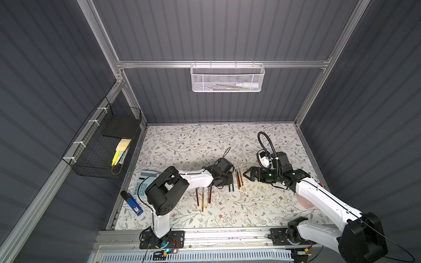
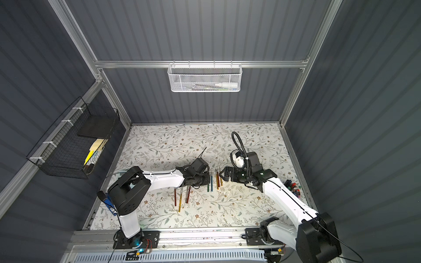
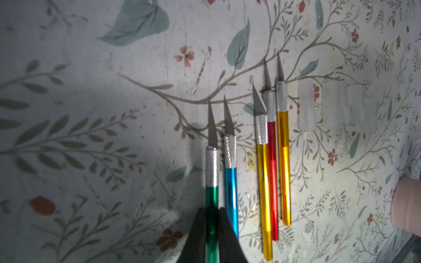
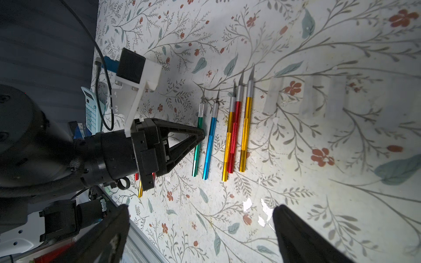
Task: Remove protective caps from carving knives
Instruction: Place the carving knife at the center of the board.
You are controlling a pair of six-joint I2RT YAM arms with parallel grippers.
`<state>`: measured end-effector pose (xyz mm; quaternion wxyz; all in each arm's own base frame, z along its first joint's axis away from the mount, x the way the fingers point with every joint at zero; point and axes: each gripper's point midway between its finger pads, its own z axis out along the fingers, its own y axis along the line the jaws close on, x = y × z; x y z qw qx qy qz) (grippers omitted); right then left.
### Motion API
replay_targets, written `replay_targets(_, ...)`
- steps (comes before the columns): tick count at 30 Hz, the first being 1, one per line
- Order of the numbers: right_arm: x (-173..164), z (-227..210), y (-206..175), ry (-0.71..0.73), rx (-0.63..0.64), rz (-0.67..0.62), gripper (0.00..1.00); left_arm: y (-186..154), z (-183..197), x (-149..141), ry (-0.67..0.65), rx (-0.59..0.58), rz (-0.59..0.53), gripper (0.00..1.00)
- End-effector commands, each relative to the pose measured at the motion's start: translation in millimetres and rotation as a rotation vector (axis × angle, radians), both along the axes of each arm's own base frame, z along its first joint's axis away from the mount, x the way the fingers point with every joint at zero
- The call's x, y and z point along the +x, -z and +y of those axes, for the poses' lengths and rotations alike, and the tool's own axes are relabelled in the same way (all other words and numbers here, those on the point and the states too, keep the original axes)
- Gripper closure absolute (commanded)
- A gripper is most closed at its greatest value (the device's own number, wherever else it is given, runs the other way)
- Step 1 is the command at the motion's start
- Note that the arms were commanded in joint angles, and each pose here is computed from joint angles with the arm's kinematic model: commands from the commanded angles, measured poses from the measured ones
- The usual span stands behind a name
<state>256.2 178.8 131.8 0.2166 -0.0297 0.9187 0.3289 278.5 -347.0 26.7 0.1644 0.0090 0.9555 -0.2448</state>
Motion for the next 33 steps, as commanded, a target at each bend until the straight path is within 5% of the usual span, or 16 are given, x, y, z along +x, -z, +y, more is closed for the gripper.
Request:
replay_targets(1,3.1,3.2,-3.8,-0.012,-0.008,-0.008,0.01,10.2,9.5,0.6,-0.022,0.036,0.021,0.83)
replay_targets(18,-0.4,7.1,-5.6,-0.022,-0.008,-0.011,0.01,-21.6,10.1,5.5,0.005,-0.008,-0.040,0.82)
replay_targets(33,-8.9,8.6,-8.7,-0.035,0.007,-0.037,0.01,-50.5,71.3,-25.4,0.063,0.244,-0.008,0.77)
